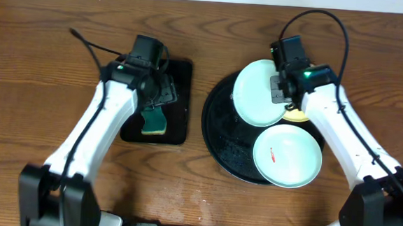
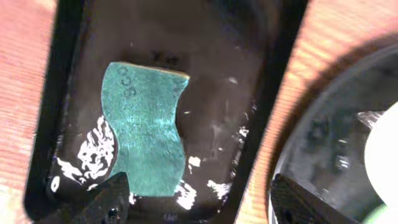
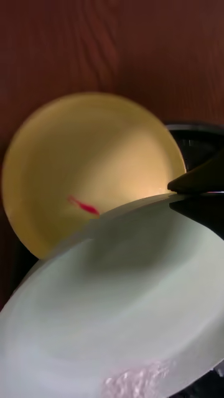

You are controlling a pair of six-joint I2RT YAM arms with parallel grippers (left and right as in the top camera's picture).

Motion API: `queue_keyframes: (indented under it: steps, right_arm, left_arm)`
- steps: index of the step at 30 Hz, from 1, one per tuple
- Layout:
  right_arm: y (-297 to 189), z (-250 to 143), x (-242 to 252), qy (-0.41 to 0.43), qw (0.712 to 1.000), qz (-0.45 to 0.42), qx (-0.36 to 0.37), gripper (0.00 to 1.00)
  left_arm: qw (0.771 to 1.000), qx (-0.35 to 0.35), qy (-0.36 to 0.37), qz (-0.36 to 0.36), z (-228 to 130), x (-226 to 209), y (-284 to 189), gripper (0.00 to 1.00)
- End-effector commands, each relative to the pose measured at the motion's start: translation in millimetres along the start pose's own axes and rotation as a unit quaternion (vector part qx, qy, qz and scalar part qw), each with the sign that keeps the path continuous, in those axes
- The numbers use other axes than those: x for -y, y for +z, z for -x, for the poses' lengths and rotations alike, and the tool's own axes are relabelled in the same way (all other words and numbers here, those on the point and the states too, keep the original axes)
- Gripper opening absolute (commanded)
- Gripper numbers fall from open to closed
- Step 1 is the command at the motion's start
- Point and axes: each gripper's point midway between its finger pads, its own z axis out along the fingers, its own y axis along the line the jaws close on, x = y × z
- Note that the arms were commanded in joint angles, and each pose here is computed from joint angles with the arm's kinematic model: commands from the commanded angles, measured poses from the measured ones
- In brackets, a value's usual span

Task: Clean dirty plates on tray and stack at the side
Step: 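Lift the pale green plate with the right gripper and set it right of the tray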

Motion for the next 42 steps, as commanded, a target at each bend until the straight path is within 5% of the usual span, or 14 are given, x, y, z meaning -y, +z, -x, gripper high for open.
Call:
queue_keyframes:
  steps: [1,16,29,42]
  right_arm:
    - [-19.3,7.9,7.4,-0.049,0.994,-0.091,0.039,0.01]
    - [-93.5,10.0,-33.4,-0.160,0.947,-0.235,0.153,0.01]
    - [-157.8,14.0,-34.3,-0.149,0.927,-0.246,0.240,0.01]
    - [-170.8,14.6,-26.9,-0.137,0.927,-0.240,0.252,0.01]
  left_arm:
    - [0.998,0.045,0.016,-0.030,10.5,8.7,-40.1,0.74]
    - [0.997,0.072,0.019,-0.001,1.2,-9.8,-74.6,0.78]
    - [0.997,0.075,0.018,0.014,1.7,-15.2,-74.7,0.78]
    - [0.997,0.075,0.018,0.014,1.7,-15.1,-74.7,0.78]
